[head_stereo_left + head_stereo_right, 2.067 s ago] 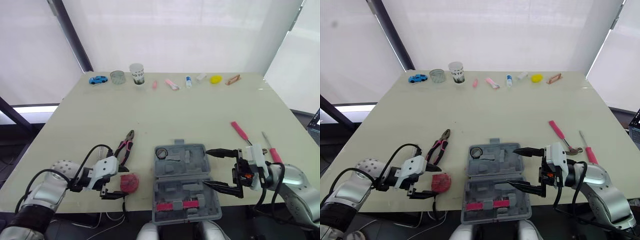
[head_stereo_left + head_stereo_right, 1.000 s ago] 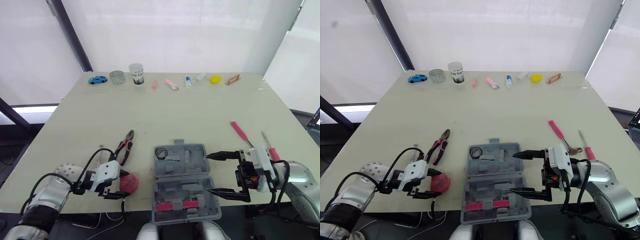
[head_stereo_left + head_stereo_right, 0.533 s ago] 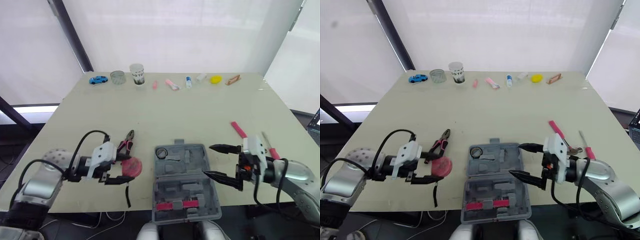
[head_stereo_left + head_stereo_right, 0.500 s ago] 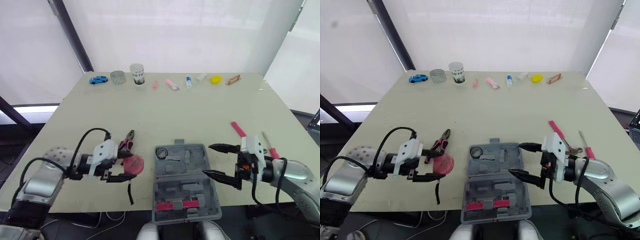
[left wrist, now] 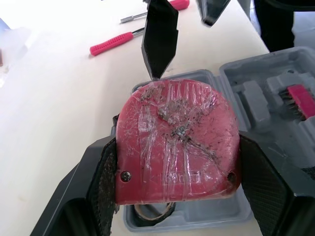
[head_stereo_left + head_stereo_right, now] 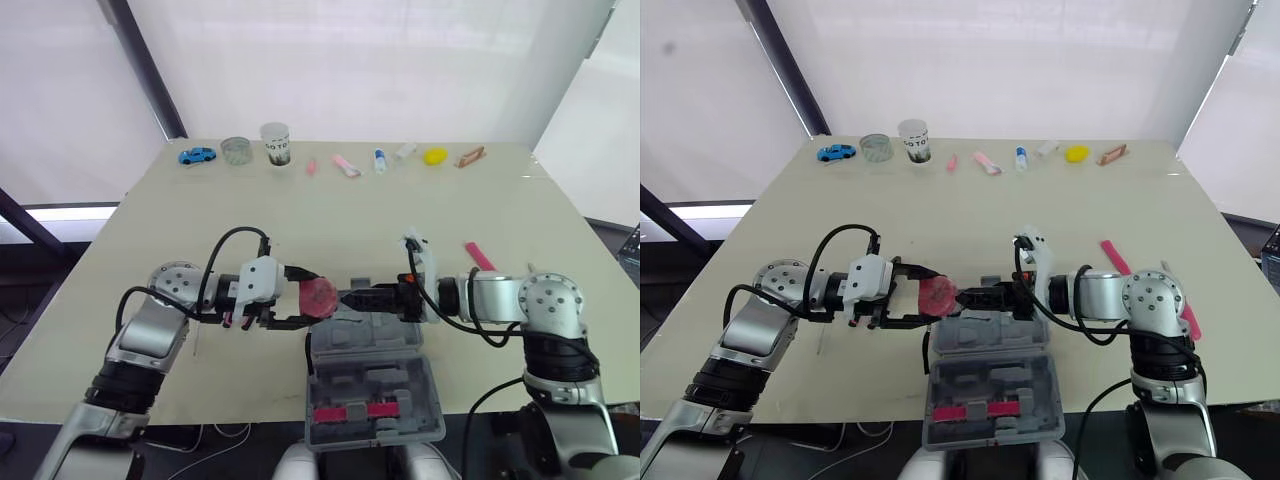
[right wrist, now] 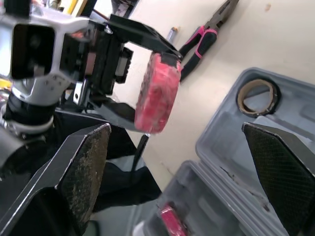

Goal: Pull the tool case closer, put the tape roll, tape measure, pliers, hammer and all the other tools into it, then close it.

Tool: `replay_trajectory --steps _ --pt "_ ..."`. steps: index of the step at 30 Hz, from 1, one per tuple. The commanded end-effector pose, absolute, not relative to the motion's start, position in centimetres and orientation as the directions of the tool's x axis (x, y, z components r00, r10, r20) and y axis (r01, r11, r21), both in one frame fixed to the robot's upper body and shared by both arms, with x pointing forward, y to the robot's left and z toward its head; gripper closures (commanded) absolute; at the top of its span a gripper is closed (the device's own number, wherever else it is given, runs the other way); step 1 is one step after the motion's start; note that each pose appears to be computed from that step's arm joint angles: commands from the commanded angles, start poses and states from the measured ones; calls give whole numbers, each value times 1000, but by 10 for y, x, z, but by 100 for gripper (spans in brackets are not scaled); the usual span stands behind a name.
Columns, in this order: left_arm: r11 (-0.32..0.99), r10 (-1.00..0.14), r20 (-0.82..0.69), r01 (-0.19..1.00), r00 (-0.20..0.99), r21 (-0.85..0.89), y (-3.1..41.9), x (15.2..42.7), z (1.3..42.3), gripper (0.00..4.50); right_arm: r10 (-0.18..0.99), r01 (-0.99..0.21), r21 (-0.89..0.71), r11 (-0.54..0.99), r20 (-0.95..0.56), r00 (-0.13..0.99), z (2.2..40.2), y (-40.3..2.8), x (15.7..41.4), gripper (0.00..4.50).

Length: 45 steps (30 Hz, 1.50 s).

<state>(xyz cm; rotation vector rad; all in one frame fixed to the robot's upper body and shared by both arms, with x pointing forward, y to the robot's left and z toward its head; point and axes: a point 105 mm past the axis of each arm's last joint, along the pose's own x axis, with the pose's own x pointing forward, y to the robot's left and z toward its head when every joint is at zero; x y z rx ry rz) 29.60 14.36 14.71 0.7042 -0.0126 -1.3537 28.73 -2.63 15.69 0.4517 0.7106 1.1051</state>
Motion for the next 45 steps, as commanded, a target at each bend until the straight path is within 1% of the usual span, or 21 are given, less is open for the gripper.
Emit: replay_trajectory --steps 1,6,7,8,10,11,12,13,14,15,20,21,23,24,25,30,35,38,40,43,45 --pt "25 -910 -338 846 239 533 123 294 162 155 942 -636 695 334 -235 238 168 -13 285 0" --pt "27 -913 -329 838 243 545 115 294 168 155 952 -594 747 300 -194 237 171 -4 286 0" --pt "28 -914 -325 838 242 545 112 293 169 155 951 -588 750 303 -195 241 171 -3 286 52" --pt "28 -916 -322 838 241 545 110 292 170 155 948 -579 754 311 -197 252 171 -3 287 81" --pt "32 -918 -316 838 240 544 108 291 171 155 946 -566 764 312 -195 259 170 -2 287 186" --pt "33 -918 -315 839 240 544 107 291 172 155 947 -562 767 310 -193 258 171 -2 287 223" --pt "35 -918 -314 839 241 543 107 290 172 155 947 -560 769 308 -192 257 171 -2 286 279" --pt "36 -919 -313 839 241 543 107 290 173 155 946 -555 772 310 -192 261 171 -2 286 318" --pt "37 -919 -312 839 242 542 106 289 173 155 945 -550 775 312 -192 265 171 -3 286 372" --pt "37 -919 -311 839 242 543 106 289 173 155 944 -546 777 314 -193 268 171 -3 286 401" --pt "45 -923 -300 840 242 540 103 287 174 155 941 -533 783 321 -199 273 172 -6 284 401" --pt "65 -933 -273 856 235 513 102 285 176 155 939 -529 784 326 -204 276 171 -7 284 401" --pt "84 -946 -245 891 212 445 101 280 178 54 935 -523 783 338 -216 281 170 -10 284 401" --pt "95 -947 -238 897 215 433 102 280 178 21 933 -521 782 344 -221 283 169 -12 284 401" --pt "112 -946 -230 898 227 425 103 280 178 2 931 -521 779 349 -227 284 168 -13 283 401" --pt "257 -942 -148 931 301 260 120 279 180 0 915 -514 761 395 -272 299 161 -35 279 401" --pt "357 -932 -53 932 360 56 148 258 172 0 873 -464 746 477 -340 351 157 -83 279 401" --pt "481 -875 -38 875 483 55 171 256 164 0 839 -432 727 533 -387 382 158 -113 281 401" --pt "488 -873 -8 872 489 44 182 246 157 0 812 -411 708 574 -431 393 159 -136 279 401" --pt "470 -882 -16 882 470 35 197 229 144 0 751 -371 656 658 -531 393 160 -173 273 401" --pt "449 -894 -18 894 449 7 204 220 139 0 720 -349 631 693 -576 387 161 -188 271 401"
